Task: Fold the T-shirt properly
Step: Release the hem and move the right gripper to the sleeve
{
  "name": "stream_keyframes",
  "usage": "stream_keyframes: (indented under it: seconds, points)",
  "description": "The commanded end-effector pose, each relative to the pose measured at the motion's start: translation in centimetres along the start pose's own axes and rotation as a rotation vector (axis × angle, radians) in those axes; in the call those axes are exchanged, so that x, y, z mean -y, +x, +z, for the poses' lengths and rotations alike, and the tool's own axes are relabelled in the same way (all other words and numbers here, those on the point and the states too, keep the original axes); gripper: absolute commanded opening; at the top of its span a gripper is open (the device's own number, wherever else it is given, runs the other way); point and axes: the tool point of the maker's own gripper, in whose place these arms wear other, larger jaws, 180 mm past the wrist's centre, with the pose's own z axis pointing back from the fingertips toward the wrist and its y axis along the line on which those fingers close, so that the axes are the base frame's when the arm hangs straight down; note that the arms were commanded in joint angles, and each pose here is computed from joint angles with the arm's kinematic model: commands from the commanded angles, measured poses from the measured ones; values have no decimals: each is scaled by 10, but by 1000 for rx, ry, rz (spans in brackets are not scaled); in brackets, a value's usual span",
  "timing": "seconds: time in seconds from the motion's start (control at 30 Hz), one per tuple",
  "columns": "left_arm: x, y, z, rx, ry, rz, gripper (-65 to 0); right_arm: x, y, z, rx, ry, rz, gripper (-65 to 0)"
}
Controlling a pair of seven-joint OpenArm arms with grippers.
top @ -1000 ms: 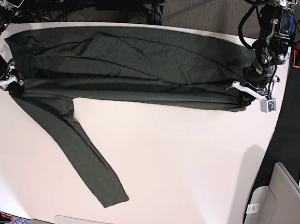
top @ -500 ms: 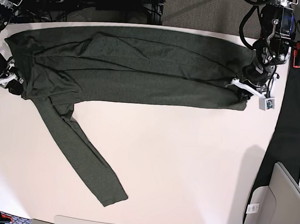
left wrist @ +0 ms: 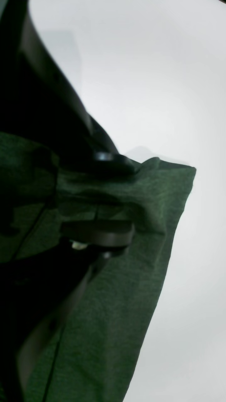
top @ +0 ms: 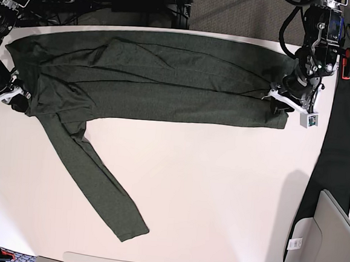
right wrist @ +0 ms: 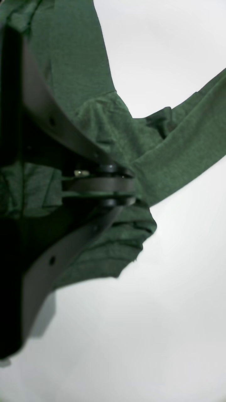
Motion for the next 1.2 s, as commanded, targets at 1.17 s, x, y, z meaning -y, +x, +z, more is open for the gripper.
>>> stream_keyframes:
  seconds: [1.17]
  points:
    - [-7,65,24,253,16,25,-415,-132,123,-125,131,-40,449,-643]
